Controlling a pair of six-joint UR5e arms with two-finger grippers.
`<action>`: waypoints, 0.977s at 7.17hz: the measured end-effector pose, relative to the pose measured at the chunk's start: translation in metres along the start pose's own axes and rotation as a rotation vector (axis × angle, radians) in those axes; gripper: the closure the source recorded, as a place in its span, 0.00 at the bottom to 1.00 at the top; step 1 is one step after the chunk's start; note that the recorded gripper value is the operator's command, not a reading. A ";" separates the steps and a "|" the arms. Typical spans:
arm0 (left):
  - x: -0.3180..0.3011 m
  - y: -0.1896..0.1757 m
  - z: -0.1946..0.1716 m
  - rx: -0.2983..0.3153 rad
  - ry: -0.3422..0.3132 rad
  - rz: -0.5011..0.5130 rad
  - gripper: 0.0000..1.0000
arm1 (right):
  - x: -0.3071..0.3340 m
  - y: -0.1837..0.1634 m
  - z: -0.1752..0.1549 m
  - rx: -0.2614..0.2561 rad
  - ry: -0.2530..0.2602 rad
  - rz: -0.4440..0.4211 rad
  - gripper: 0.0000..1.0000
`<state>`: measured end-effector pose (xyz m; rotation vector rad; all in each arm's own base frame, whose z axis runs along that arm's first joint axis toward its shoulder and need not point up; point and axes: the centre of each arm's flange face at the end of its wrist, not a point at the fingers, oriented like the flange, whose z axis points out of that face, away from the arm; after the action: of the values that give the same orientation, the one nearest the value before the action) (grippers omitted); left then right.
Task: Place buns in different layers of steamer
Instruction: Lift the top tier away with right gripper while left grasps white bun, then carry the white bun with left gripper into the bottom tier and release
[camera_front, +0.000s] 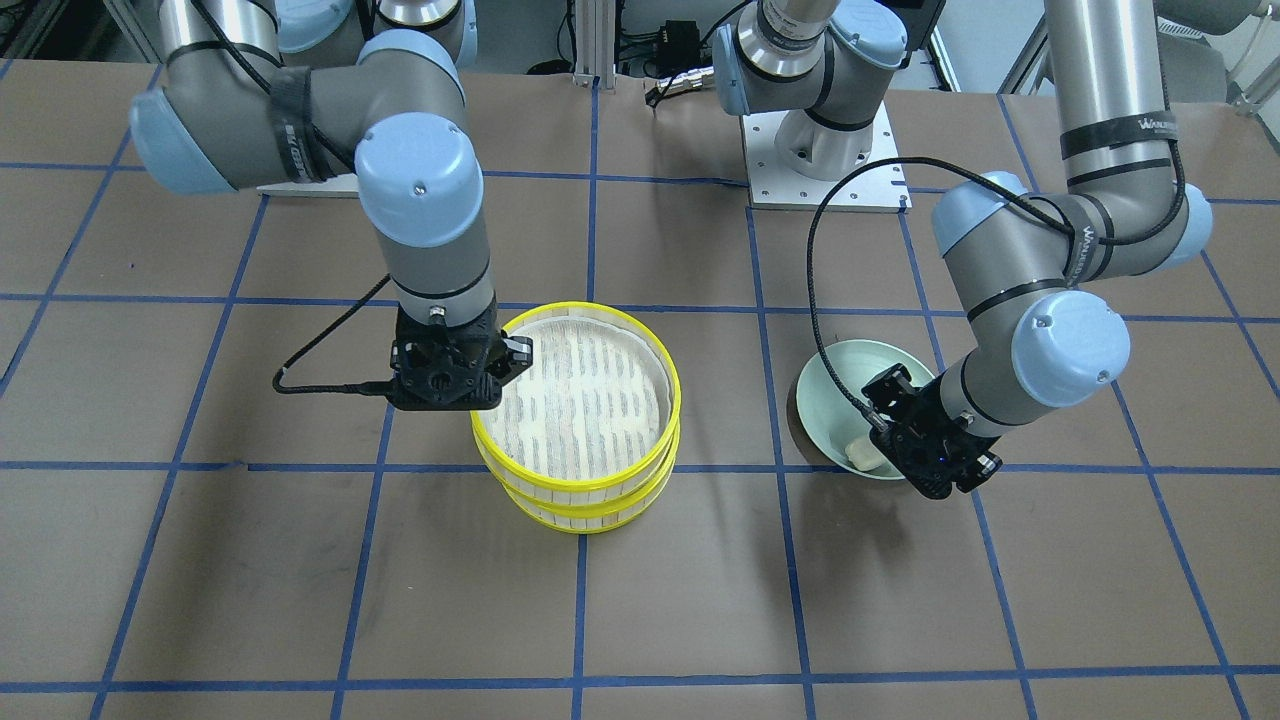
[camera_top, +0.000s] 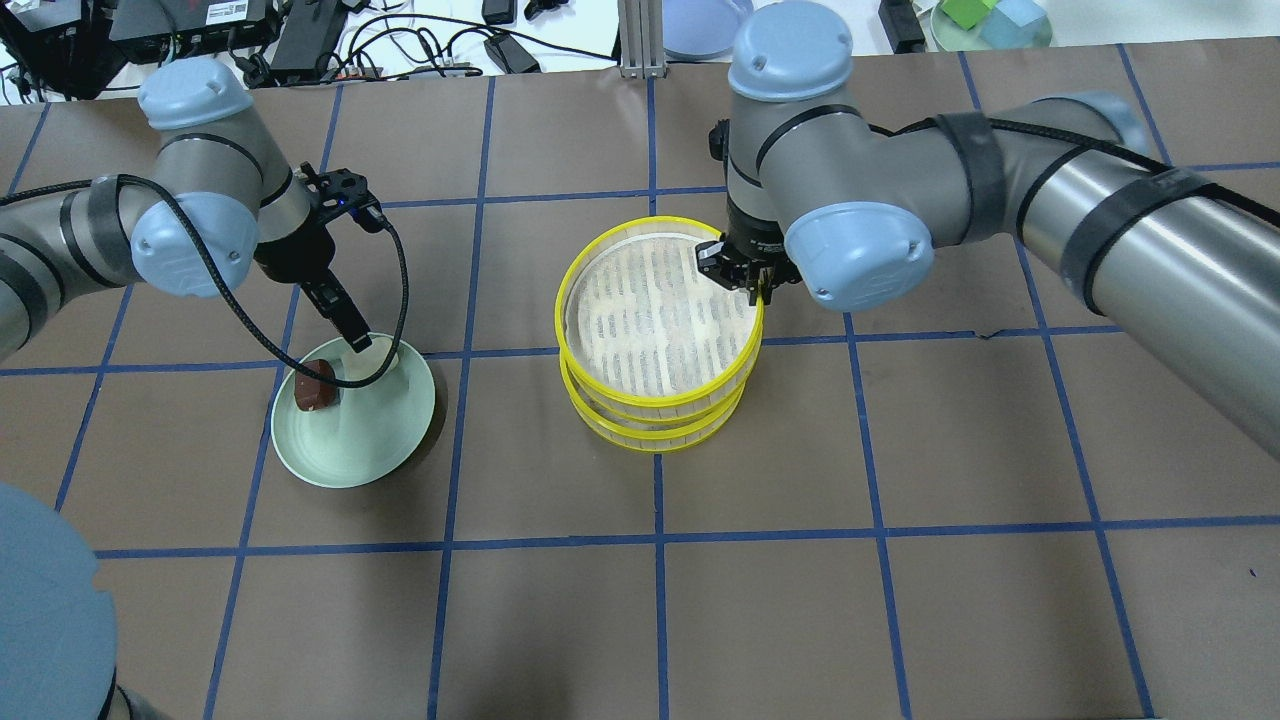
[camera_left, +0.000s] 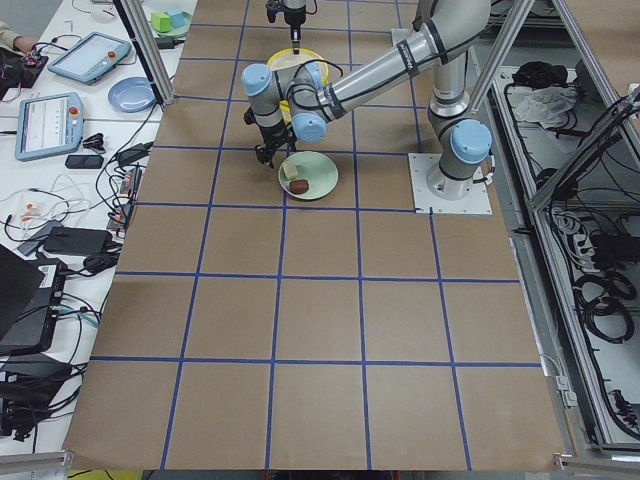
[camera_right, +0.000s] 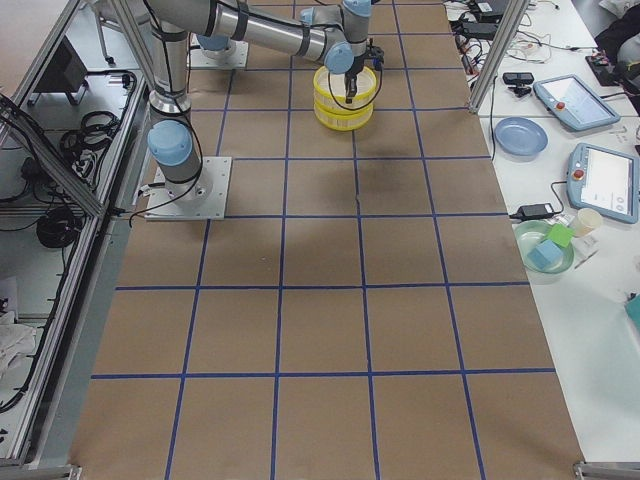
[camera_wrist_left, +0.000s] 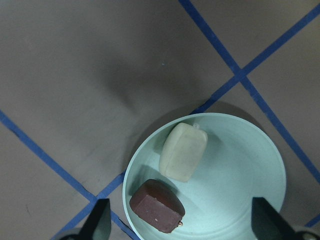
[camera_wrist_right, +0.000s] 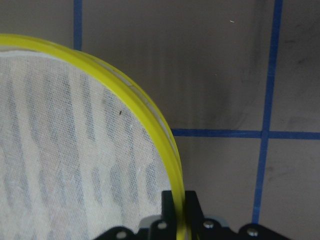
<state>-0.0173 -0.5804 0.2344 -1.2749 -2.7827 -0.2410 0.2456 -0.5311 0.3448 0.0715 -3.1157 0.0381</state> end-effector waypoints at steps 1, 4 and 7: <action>0.001 0.000 0.015 -0.011 0.023 0.007 0.33 | 0.030 0.000 -0.025 0.008 -0.021 -0.012 0.81; 0.003 0.001 0.033 -0.028 0.052 0.013 1.00 | 0.133 0.013 -0.081 0.022 -0.043 -0.029 0.80; 0.000 -0.001 0.023 -0.035 0.024 -0.016 1.00 | 0.173 0.045 -0.121 0.020 -0.026 -0.058 0.80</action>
<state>-0.0179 -0.5766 0.2113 -1.2494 -2.7816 -0.3050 0.0733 -0.4915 0.4689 0.1646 -3.1379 0.0681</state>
